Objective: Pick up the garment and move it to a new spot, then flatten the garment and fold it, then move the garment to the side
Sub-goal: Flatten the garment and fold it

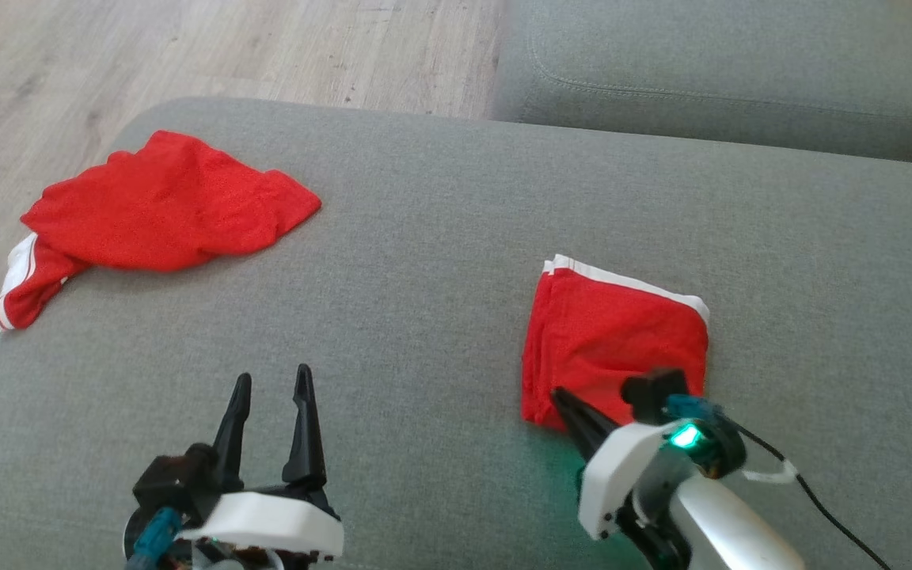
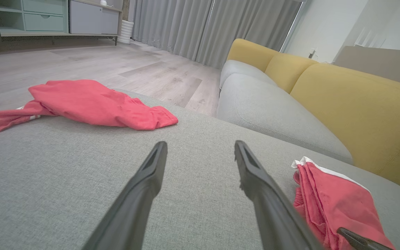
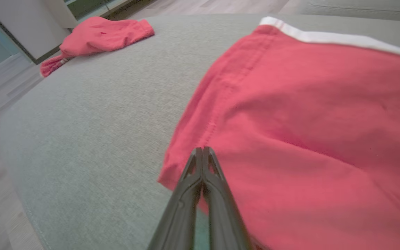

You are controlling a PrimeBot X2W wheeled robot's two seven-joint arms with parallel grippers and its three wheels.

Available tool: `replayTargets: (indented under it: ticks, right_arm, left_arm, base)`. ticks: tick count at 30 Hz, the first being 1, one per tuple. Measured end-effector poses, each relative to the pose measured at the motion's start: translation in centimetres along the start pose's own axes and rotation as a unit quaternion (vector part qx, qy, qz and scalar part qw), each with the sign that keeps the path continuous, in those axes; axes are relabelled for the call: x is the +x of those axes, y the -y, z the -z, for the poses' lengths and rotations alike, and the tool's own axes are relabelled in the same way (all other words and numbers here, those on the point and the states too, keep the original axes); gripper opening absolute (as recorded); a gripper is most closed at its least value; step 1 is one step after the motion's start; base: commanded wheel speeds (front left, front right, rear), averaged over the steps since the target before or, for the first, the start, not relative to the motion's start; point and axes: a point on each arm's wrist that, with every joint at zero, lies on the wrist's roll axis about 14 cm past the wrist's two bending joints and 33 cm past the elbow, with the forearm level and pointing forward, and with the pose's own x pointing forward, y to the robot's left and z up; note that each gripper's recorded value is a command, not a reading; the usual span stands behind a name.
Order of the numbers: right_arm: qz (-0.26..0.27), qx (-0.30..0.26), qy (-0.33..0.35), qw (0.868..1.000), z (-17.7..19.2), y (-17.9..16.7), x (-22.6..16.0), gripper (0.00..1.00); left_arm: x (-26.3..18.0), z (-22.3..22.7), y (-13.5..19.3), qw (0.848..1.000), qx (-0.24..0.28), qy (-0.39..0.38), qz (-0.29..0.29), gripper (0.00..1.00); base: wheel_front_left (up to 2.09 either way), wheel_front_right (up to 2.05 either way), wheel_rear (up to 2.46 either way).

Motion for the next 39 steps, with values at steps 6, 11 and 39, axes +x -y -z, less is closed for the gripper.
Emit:
replayTargets:
  ticks: [6, 11, 39]
  right_arm:
    - [-0.038, -0.027, -0.01, 0.999, -0.1, -2.2, 0.8, 0.0]
    - [-0.041, -0.025, 0.01, 0.999, -0.6, -2.3, 0.7, 0.0]
    - [0.223, 0.041, 0.227, 0.947, -4.9, 10.2, -12.7, 1.0]
  left_arm:
    - [0.0, 0.1, -0.2, 1.0, 0.0, -0.001, -0.004, 1.0]
    - [0.2, -0.2, -0.4, 1.0, 0.0, 0.002, -0.006, 1.0]
    - [-0.3, 3.1, 2.1, 0.994, 0.065, -0.036, 0.075, 1.0]
  base:
    - [0.0, 0.0, 0.0]
    - [0.0, 0.0, 0.0]
    - [0.0, 0.0, 0.0]
